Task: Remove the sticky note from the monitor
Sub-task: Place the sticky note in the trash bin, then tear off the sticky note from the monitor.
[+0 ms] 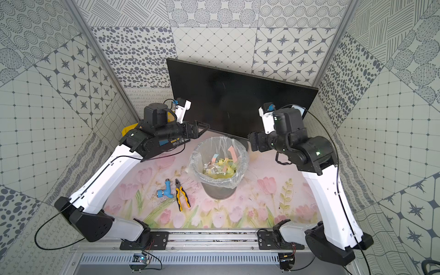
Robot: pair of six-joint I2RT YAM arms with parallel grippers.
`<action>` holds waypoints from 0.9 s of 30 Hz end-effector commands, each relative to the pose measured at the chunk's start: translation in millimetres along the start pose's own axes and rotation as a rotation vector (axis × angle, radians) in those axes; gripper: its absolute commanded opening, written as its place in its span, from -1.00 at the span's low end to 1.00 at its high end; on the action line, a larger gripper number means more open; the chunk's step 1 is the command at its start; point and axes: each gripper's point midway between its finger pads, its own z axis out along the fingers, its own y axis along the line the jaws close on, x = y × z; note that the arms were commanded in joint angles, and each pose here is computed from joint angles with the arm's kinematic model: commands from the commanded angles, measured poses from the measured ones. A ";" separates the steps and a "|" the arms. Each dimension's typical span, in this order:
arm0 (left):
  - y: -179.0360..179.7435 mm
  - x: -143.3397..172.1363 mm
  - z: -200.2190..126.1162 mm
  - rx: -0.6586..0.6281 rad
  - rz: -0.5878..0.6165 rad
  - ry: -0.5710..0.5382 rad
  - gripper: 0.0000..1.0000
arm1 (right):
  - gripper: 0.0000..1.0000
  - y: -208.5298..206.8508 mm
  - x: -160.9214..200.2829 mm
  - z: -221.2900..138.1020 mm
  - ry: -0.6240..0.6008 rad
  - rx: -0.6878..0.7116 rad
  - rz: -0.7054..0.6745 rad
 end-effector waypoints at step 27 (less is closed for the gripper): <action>-25.4 -8.4 126.7 0.107 0.078 0.039 0.99 | 0.63 -157.9 -15.0 10.9 -0.422 -0.309 0.845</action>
